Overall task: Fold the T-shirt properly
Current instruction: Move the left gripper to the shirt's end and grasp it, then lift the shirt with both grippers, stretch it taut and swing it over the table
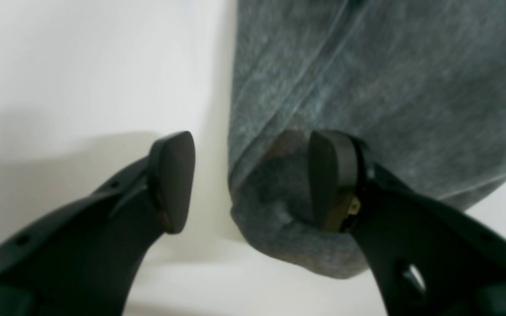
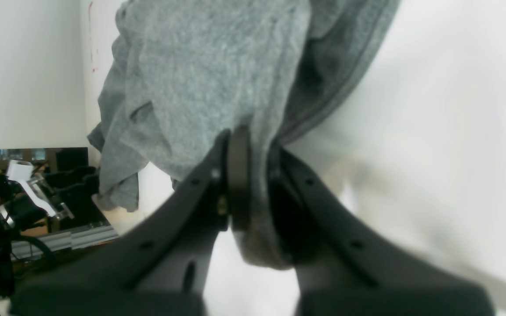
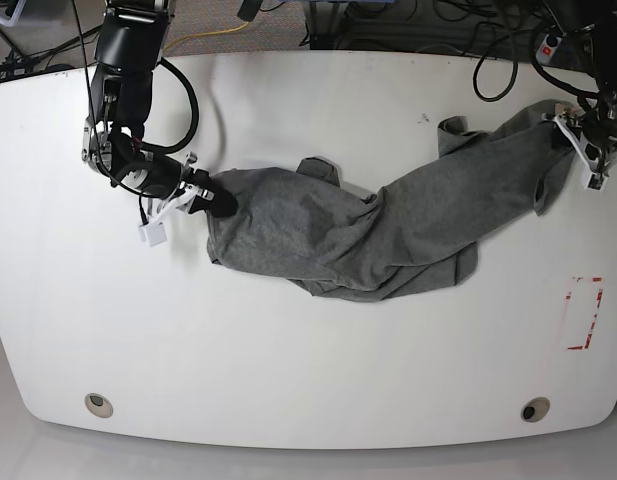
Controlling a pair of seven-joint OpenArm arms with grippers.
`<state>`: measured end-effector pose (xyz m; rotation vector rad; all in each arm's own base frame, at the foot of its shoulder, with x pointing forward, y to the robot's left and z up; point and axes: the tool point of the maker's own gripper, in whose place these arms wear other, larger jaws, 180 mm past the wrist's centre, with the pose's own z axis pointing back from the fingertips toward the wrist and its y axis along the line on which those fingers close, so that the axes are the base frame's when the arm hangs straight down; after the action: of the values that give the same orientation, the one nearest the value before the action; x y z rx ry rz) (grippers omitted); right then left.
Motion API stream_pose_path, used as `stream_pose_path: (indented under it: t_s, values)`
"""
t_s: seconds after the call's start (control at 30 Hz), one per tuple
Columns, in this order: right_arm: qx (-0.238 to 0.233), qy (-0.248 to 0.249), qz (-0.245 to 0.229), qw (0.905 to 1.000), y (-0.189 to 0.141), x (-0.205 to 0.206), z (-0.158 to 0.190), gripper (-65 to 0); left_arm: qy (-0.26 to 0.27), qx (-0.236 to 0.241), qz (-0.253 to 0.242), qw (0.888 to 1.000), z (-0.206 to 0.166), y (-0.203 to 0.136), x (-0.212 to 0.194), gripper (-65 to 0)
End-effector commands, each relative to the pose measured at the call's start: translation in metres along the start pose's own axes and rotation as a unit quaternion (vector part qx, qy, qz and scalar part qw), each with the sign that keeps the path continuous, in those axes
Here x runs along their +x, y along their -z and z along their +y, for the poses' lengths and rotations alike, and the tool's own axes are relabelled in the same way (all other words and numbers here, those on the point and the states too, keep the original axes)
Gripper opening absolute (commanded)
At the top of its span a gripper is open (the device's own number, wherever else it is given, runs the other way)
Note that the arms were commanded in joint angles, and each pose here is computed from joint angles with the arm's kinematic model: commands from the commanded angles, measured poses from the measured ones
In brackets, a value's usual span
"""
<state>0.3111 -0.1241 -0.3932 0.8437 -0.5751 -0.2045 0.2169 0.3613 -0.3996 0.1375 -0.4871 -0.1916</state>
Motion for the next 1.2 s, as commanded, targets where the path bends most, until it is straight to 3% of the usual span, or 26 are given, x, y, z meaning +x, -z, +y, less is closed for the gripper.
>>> stream_pose_path:
  t_s: [0.0, 0.37, 0.43, 0.6, 0.77, 0.87, 0.97, 1.17]
  values:
    - [0.013, -0.016, -0.024, 0.9995, -0.004, 0.019, 0.009, -62.8, 0.002, 0.009, -0.007, 1.000, 0.011, -0.003, 0.004, -27.2]
    - [0.012, -0.016, -0.025, 0.9995, -0.005, 0.020, 0.009, -62.8, 0.012, -0.014, 0.006, 1.000, -0.005, 0.007, 0.000, -29.0]
    - [0.012, -0.016, -0.025, 0.9995, -0.005, 0.020, 0.009, -62.8, 0.005, -0.019, 0.013, 1.000, -0.006, 0.012, -0.004, -35.6]
    - [0.010, -0.018, -0.026, 0.9994, -0.006, 0.021, 0.008, -62.8, -0.027, -0.033, 0.018, 0.999, -0.004, 0.026, -0.004, -64.3]
    - [0.005, -0.033, -0.036, 0.9988, -0.012, 0.036, 0.008, -62.9, -0.026, -0.021, -0.009, 0.999, 0.003, 0.020, 0.017, -65.0]
    - [-0.003, -0.049, -0.057, 0.9972, -0.020, 0.055, 0.006, -62.9, -0.024, -0.008, -0.057, 0.998, 0.003, 0.009, 0.049, -65.0]
    - [-0.018, -0.073, -0.082, 0.9937, -0.035, 0.083, 0.003, -62.9, -0.016, 0.019, -0.108, 0.994, 0.007, -0.013, 0.085, -65.0]
    - [-0.028, -0.145, -0.117, 0.9821, -0.062, 0.139, 0.016, -62.9, 0.002, 0.066, -0.143, 0.988, 0.024, -0.051, 0.142, -65.0]
